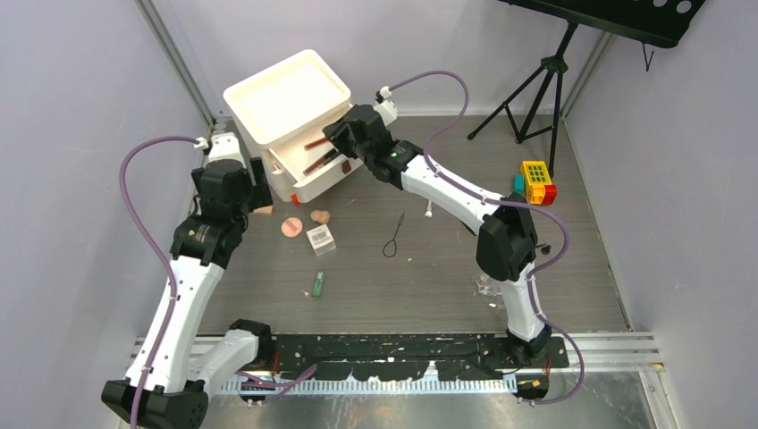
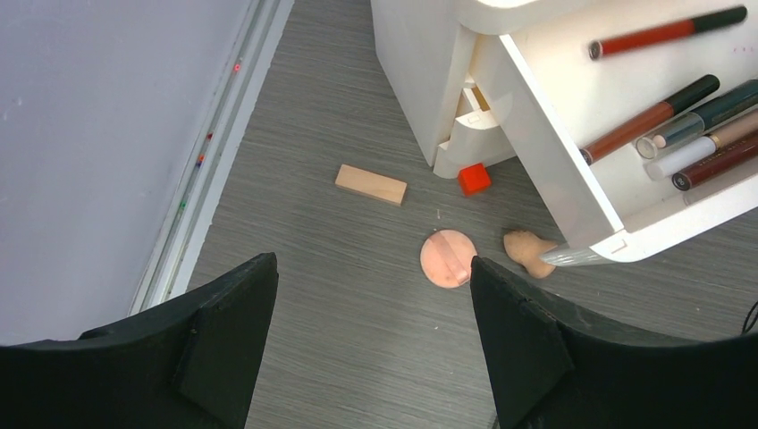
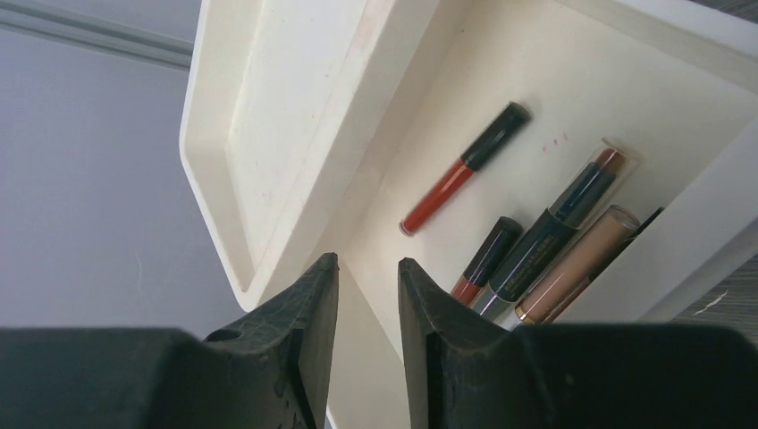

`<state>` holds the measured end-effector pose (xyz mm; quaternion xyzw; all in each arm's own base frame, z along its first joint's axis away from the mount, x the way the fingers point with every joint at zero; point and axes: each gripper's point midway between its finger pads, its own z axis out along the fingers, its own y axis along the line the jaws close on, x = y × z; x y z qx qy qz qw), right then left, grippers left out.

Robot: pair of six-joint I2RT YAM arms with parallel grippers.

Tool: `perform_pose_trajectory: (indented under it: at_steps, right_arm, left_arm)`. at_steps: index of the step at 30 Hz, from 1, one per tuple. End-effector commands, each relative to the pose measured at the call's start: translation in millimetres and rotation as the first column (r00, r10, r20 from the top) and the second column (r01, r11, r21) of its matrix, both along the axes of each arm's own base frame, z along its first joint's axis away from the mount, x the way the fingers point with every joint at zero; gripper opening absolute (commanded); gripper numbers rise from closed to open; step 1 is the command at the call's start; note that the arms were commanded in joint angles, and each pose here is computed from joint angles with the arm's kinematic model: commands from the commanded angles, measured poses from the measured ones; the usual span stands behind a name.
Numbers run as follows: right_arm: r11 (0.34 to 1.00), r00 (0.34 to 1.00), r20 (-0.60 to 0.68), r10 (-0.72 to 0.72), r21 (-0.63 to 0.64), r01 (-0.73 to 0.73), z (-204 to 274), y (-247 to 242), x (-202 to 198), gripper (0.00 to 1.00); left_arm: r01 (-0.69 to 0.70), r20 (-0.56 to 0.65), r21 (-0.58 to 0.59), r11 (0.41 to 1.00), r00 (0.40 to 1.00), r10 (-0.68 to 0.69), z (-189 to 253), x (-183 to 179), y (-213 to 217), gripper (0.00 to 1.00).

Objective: Organize the makeup
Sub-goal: Place the makeup in the drawer, then pick up the makeup from the center of the board.

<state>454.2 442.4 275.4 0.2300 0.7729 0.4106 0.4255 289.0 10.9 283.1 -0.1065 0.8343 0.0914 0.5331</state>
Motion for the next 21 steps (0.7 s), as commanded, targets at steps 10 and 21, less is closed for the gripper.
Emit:
perform_pose_trajectory:
  at_steps: [10, 21]
  right_arm:
    - [0.989, 0.977, 0.212, 0.017, -0.149, 0.015, 93, -56, -21, 0.36]
    - [0.844, 0.939, 0.018, -0.343, -0.433, 0.317, 8, -321, -53, 0.36]
  left_arm:
    - [0.001, 0.032, -0.01, 1.0, 0.999, -0.001, 7, 2, 0, 0.81]
    - [0.003, 0.032, -0.013, 1.0, 0.999, -0.003, 8, 1, -1, 0.81]
